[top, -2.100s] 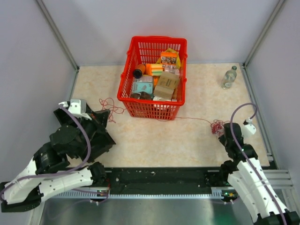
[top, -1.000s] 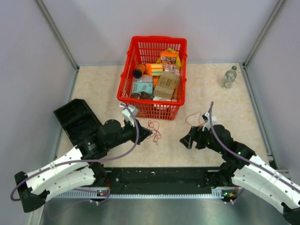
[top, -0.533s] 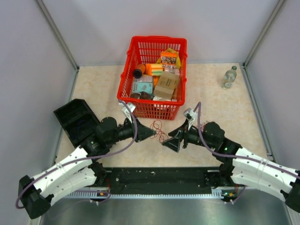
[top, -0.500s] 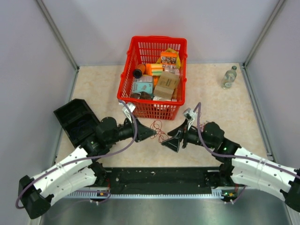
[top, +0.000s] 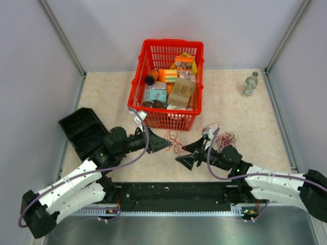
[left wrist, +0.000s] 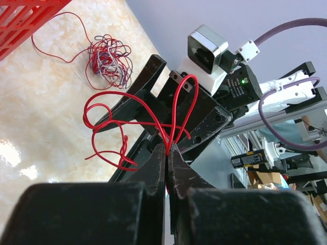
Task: Untangle the cables
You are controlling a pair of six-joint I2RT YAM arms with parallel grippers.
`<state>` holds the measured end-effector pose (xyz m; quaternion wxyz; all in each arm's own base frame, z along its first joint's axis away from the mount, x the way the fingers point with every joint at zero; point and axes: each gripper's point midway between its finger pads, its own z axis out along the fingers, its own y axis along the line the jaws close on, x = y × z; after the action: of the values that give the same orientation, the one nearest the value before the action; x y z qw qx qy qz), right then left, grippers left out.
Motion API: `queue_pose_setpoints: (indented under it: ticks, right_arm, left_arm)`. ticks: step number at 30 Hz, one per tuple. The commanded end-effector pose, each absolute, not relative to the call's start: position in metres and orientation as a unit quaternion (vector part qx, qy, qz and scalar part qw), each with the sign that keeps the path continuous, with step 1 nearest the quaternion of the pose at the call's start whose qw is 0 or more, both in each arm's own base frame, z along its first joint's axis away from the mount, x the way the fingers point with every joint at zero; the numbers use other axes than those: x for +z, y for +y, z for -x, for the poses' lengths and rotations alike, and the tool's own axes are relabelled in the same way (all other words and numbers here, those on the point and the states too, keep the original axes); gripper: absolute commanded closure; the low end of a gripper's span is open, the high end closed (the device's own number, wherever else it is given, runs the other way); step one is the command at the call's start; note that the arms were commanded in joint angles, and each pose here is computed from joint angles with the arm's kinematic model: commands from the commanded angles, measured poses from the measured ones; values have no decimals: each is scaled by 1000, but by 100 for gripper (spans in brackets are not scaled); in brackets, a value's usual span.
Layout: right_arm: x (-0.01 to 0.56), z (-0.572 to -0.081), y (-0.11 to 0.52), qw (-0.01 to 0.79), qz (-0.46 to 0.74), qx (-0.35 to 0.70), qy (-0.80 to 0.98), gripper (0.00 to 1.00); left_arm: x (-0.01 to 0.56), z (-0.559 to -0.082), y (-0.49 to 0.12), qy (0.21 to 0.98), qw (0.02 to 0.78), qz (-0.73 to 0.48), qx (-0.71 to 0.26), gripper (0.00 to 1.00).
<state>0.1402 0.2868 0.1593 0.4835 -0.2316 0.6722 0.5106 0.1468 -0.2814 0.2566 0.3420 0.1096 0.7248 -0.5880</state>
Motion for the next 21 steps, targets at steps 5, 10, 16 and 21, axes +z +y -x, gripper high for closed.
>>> queue_pose_setpoints:
  ticks: [5,10,16,21]
  right_arm:
    - [227,-151,301,556,180,570,578,31]
    - [229,-153,314,542,177,590,571,40]
    - [226,-155,325,523,164,606,576,70]
    - [174,-162,309,463,130,531,698,100]
  left_arm:
    - [274,-146,-281,695,357,-109,-614,100]
    - [271,-146,-281,693,352,-102,-621,100]
    - [269,-143,-279,695,355,-107,-617,100]
    - [233,-168,-257,759,391,-64,-517,75]
